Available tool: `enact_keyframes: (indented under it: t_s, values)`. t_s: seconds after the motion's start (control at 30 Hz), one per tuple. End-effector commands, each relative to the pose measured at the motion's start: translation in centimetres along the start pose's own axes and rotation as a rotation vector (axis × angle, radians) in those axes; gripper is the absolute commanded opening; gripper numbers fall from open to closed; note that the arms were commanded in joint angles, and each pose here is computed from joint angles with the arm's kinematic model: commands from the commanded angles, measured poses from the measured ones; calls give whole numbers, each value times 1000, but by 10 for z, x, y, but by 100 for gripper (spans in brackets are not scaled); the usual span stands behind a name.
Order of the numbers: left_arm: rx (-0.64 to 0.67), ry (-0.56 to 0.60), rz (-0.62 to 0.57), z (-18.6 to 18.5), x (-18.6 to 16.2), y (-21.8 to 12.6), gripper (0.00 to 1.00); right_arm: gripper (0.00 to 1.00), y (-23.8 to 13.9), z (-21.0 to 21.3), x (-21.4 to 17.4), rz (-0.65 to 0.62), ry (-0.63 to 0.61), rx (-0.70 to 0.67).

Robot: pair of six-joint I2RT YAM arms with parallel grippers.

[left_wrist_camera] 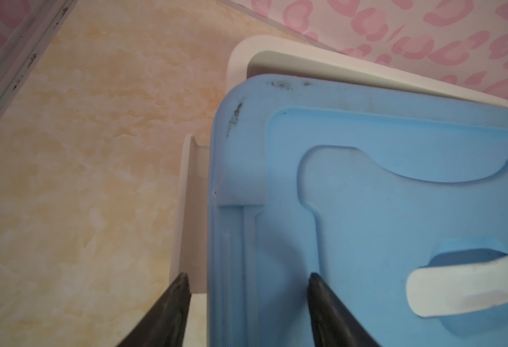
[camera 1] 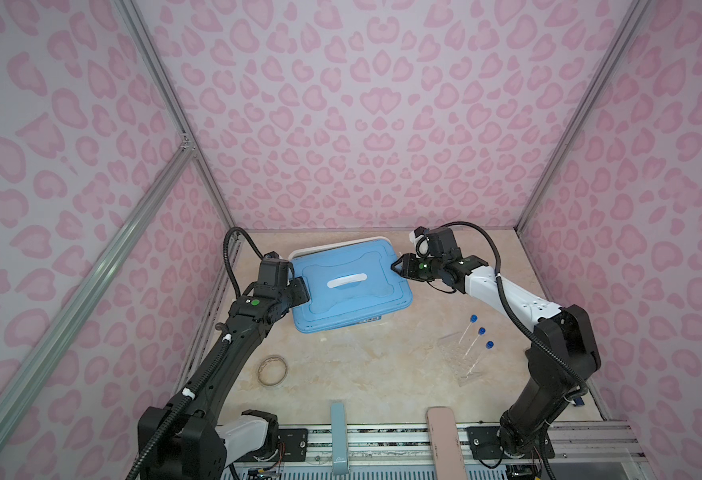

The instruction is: Organize the chemistry lab equipment

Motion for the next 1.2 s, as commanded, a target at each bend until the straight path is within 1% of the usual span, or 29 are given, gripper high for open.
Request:
enact_keyframes:
  t_s: [0.0,0.17,0.27,0.4,0.53,0.63,0.77,0.9,0.97,1.07,1.17]
  values:
    - [9,13,-32,-3,12,0,63,39,7,-16,-12,57,-36,-131]
    - [50,43,-40,-6,27,9,63,43,10,-22,-8,56,-71,-216]
    - [61,43,-44,-8,35,17,64,43,13,-20,3,44,-87,-232]
    - [76,36,-38,-6,46,29,63,43,16,-18,9,39,-95,-238]
    - [71,16,-32,-5,56,38,62,45,19,-17,14,36,-107,-250]
    - [51,12,-22,-9,56,41,61,45,23,-19,18,41,-132,-283]
    - [48,13,-19,-12,59,46,61,45,32,-17,22,49,-139,-278]
    - [68,16,-23,-11,64,51,61,45,41,-23,21,56,-141,-294]
    - [77,22,-28,-11,65,55,59,45,47,-25,22,58,-142,-300]
    - [77,17,-3,-10,65,66,56,45,54,-23,27,59,-146,-295]
    - [62,11,3,-13,65,72,55,45,57,-21,35,55,-153,-295]
Point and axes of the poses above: each gripper's point midway between its finger pads, its own y axis out along the fingers, its own z axis along the line the jaws close on, x = y × z, the point moved 4 cm from there along -y, back along the fingers, and after that the axes turned 7 degrees about -y, right-handed, at the moved point
